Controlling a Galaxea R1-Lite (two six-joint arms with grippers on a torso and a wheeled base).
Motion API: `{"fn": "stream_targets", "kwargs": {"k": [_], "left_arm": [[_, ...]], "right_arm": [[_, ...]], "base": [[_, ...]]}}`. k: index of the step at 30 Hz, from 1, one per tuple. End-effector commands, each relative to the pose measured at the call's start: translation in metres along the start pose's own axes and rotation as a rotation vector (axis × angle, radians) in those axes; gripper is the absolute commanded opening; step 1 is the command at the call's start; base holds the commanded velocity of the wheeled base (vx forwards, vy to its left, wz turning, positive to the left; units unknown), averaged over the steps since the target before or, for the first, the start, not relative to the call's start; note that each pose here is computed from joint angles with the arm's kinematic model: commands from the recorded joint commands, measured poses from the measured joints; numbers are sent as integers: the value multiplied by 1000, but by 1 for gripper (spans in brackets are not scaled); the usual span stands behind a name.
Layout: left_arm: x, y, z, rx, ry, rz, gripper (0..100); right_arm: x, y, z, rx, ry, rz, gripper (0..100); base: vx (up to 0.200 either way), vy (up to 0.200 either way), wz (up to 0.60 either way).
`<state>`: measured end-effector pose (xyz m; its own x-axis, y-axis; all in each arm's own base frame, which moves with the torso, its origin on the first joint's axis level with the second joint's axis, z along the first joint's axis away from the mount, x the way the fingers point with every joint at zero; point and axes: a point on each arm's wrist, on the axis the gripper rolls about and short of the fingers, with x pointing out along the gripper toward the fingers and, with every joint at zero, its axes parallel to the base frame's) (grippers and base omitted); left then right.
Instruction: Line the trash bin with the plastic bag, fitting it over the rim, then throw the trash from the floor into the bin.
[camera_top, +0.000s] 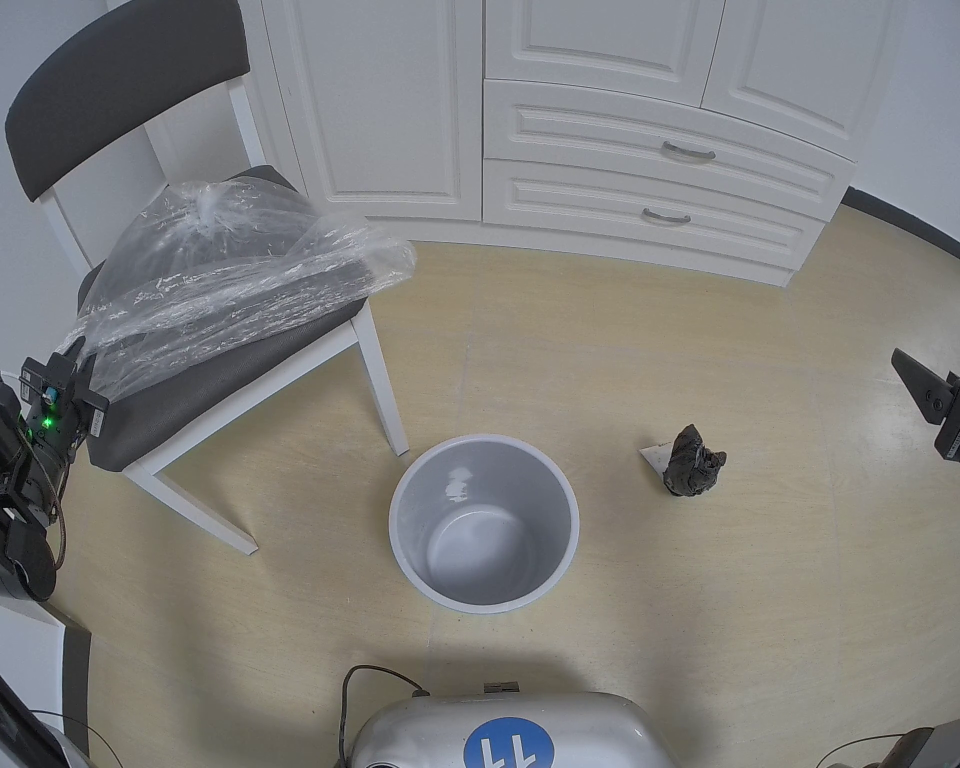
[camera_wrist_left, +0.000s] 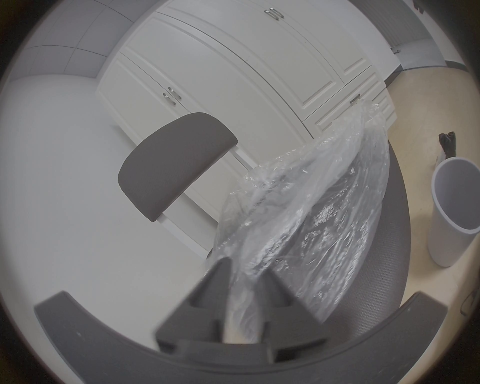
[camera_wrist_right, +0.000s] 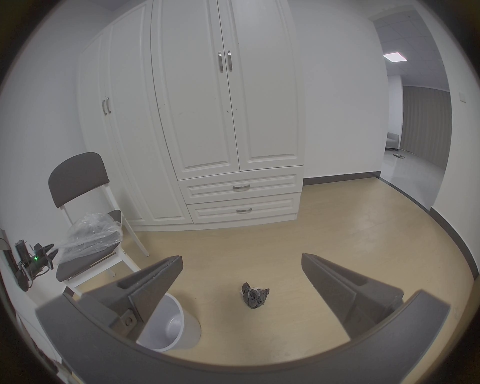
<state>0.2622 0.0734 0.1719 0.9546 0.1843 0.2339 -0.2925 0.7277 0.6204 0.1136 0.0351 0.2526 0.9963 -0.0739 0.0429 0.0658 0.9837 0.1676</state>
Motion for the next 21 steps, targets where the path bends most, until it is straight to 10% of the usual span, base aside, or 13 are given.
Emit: {"fn": "stream_targets", "kwargs": {"k": [1,8,13,21], "left_arm": [[-6,0,2,-8,-2,-6,0],[-27,-4,9,-37,2,-38,0],[-39,-23,49,-352,-86,-71,0],[-46,-49,94,-480,-201,-148,0]], "right_arm": [[-1,2,0,1,2,15,100],[0,6,1,0,-10,12,100],[15,45,11,-29,-107,123,100],[30,100,-34,25,-7,190,100]], "base": [[0,0,0],[0,0,0],[0,0,0],[0,0,0]]}}
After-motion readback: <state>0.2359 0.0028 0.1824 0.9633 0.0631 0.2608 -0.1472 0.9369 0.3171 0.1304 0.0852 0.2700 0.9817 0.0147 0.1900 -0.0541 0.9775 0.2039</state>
